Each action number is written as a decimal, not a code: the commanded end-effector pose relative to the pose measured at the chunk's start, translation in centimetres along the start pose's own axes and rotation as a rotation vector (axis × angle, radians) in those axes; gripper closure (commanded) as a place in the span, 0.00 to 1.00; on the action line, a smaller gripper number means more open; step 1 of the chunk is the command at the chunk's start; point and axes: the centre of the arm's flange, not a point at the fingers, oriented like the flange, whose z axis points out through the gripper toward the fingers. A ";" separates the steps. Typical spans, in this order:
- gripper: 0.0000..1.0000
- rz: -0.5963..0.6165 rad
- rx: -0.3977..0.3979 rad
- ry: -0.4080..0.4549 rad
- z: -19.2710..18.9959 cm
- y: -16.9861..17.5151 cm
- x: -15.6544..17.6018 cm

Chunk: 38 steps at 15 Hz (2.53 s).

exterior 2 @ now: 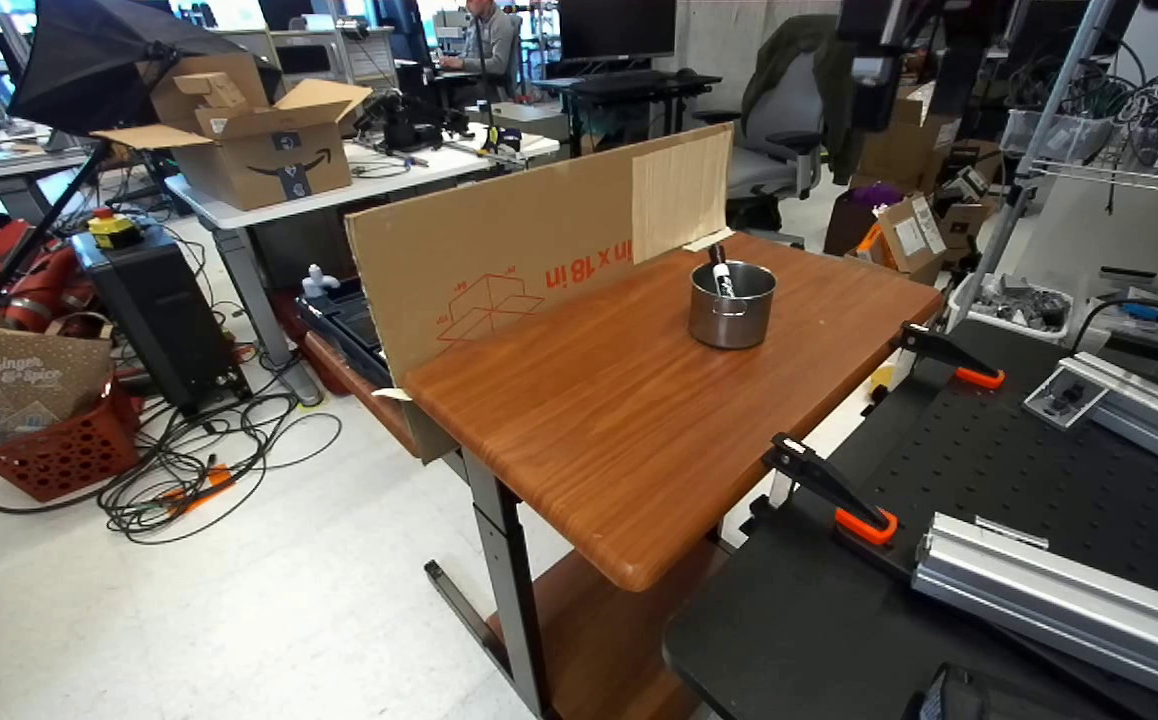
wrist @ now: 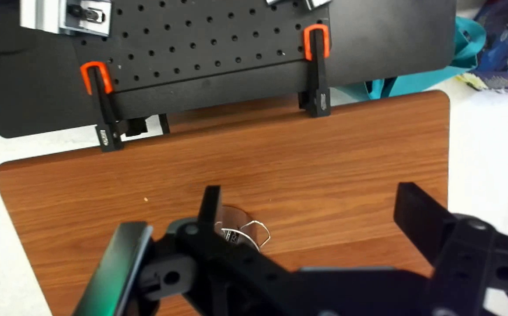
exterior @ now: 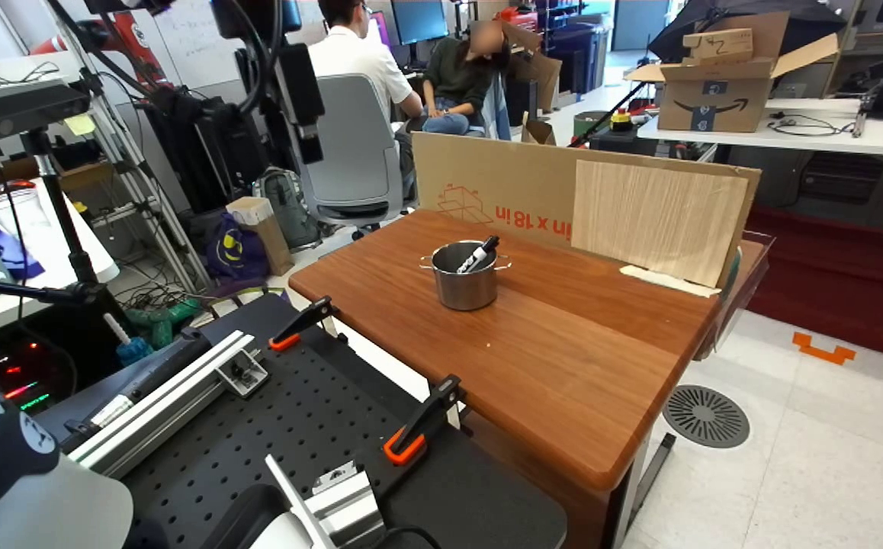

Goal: Pick up the pen from the silver pot and put it on the table.

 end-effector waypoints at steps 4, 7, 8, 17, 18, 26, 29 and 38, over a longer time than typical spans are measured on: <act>0.00 0.264 0.105 0.054 4.2 -0.5 7.4; 0.00 0.354 0.100 0.063 5.3 0.4 9.7; 0.00 0.379 0.102 0.065 5.6 0.8 10.4; 0.00 0.580 0.084 0.063 7.9 4.5 15.8; 0.00 0.595 0.081 0.063 8.3 4.8 16.3; 0.00 0.663 -0.016 0.052 12.2 6.6 18.9; 0.00 0.680 -0.044 0.052 13.4 7.0 19.8; 0.00 0.680 -0.074 0.022 15.9 6.5 20.9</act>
